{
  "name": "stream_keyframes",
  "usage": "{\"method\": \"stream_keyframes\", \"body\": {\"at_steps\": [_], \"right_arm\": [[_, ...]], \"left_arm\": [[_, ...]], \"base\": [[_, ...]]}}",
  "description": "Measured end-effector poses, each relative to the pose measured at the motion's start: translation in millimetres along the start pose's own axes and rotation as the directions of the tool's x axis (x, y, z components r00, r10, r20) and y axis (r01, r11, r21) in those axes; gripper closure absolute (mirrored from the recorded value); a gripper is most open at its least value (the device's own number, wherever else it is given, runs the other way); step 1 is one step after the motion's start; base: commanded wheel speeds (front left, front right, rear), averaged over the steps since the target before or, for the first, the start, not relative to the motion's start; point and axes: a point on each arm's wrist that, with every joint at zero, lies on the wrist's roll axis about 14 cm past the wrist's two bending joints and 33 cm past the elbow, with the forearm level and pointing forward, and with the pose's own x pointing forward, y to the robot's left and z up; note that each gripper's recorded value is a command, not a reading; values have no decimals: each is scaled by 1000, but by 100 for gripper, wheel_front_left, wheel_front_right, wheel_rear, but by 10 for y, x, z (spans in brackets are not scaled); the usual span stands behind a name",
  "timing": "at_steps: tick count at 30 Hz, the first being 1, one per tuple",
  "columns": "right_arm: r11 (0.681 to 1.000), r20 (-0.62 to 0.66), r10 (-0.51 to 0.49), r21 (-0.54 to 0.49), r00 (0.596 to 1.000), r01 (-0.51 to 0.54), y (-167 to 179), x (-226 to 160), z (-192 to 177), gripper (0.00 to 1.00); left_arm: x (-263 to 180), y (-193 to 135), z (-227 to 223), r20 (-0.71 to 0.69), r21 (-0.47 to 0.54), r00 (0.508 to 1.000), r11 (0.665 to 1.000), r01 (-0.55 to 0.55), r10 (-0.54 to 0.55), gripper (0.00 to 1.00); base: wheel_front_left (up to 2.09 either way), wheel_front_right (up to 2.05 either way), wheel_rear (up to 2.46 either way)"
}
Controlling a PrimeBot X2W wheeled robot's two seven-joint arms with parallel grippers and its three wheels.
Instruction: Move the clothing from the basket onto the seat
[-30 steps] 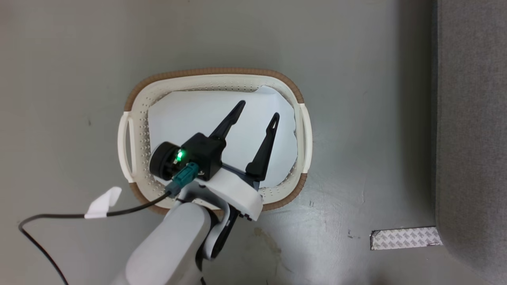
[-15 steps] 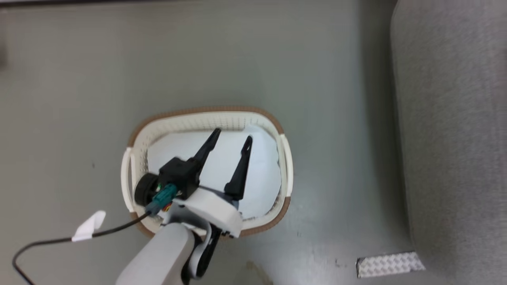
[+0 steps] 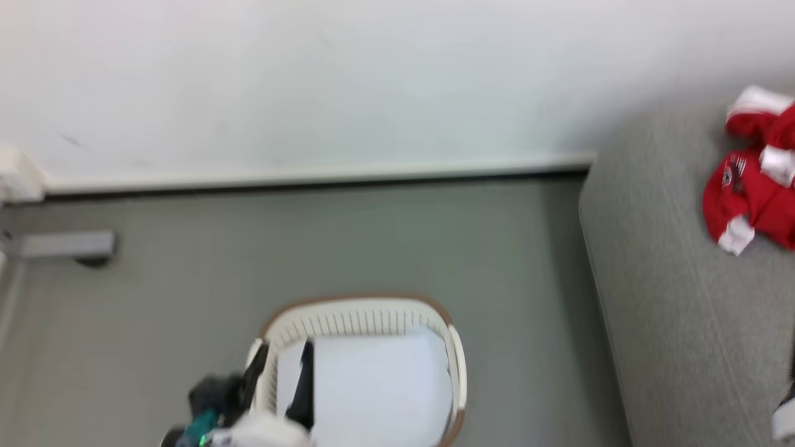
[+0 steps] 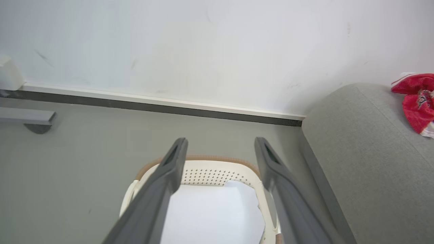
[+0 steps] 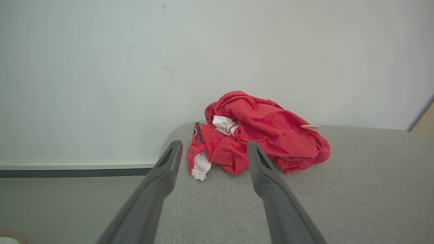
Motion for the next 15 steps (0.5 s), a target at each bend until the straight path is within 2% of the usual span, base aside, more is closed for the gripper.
{"method": "stream_keyframes", "body": {"at_steps": [5, 15], "right_arm": [[995, 26, 87, 36, 996, -88, 354, -433, 54, 0], [968, 66, 221, 103, 973, -227, 916, -922, 117, 0]], "left_arm": [[-480, 302, 50, 25, 45, 996, 995, -92, 91, 0], [-991, 774, 308, 144, 61, 957, 962, -265, 254, 0]], "base": [[0, 0, 0], [0, 0, 0]]}}
